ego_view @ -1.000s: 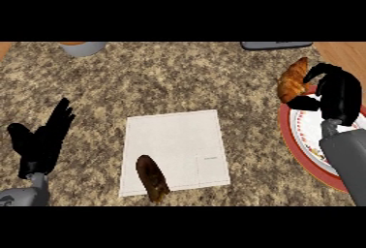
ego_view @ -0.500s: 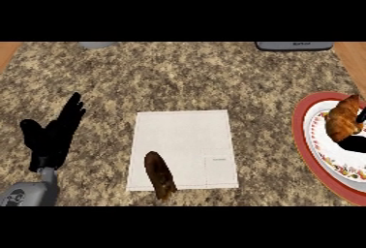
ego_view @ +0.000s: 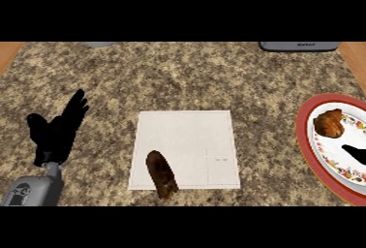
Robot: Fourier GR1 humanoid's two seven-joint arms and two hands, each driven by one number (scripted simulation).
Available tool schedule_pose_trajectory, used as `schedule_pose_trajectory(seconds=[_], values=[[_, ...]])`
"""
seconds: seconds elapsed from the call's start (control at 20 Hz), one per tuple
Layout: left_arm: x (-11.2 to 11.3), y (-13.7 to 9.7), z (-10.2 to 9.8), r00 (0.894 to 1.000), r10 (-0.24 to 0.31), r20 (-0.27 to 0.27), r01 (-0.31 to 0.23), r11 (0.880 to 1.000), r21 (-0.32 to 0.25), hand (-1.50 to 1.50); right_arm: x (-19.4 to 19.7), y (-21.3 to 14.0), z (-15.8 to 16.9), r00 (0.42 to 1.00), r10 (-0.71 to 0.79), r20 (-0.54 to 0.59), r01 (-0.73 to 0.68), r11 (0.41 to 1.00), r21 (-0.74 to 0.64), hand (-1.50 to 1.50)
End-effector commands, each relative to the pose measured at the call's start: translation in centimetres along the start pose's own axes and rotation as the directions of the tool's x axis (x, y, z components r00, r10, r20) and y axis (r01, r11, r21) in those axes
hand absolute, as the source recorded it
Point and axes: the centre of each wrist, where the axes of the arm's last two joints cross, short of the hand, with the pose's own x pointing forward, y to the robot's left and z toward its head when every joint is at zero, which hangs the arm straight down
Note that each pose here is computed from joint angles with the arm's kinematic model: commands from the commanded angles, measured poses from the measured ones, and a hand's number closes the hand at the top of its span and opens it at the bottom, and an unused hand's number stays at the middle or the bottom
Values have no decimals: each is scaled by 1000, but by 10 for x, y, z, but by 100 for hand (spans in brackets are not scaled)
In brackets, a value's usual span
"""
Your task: Pick the croissant from the placemat and place it in the plate
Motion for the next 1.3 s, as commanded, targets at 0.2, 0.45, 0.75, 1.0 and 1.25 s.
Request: schedule_pose_trajectory(seconds=[0.2,0.45,0.75,1.0,1.25], values=[[-6,2,-1,1000,7,-12,-7,1000,17,0,32,-24,6,906,-250,343,300,949,-100,-150],[2,2,3,1000,2,-16,-1,1000,24,0,26,-59,29,854,-429,295,475,874,-101,-150],[1,10,-3,1000,9,5,-9,1000,4,0,9,-65,28,732,-672,112,669,740,64,-150],[0,14,-16,1000,-1,-5,1,1000,3,0,-32,-74,45,727,-676,125,671,737,86,-150],[3,10,12,1000,-8,23,8,1000,-6,0,-55,-89,34,743,-651,155,654,756,42,-150]])
